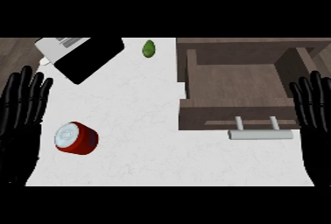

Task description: Pick up the can, place it into the drawer and close the drawer

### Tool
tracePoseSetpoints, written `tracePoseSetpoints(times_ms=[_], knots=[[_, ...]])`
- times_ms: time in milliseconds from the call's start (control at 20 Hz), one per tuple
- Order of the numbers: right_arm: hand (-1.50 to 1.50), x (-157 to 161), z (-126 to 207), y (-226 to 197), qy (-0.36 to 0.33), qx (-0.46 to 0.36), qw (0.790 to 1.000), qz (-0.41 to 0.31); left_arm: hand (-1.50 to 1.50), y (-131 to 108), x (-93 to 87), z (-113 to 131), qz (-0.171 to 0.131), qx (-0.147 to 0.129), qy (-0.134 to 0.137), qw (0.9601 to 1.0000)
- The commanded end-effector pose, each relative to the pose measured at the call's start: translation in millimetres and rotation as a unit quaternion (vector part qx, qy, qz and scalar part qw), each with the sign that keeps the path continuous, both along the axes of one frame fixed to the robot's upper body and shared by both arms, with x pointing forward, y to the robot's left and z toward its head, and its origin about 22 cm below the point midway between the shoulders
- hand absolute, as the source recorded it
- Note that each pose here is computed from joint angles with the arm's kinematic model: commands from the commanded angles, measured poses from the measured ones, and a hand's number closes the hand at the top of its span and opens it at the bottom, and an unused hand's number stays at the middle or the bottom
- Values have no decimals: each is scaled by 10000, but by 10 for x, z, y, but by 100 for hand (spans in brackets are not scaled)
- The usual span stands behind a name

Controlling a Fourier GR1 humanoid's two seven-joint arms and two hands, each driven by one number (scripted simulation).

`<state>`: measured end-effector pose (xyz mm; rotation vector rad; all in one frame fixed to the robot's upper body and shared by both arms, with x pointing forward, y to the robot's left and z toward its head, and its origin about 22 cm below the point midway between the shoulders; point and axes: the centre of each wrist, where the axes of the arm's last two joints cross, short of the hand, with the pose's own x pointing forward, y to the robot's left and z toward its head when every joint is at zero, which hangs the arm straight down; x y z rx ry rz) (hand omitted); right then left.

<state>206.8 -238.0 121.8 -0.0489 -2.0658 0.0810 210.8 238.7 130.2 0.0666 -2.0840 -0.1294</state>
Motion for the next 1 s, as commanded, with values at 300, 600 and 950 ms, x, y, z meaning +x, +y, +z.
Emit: tracePoseSetpoints(times_ms=[300,600,950], knots=[[-150,19,-192,-56,1135,45,9920,-551,-150,297,-190,-312,-1499,325,1557,9758],[-150,-96,-194,-270,1276,-25,9895,-685,-150,732,-333,-110,-1632,526,1811,9684],[-150,-399,-152,-231,1448,15,9873,-653,-150,813,-473,-148,-1504,253,1832,9712]])
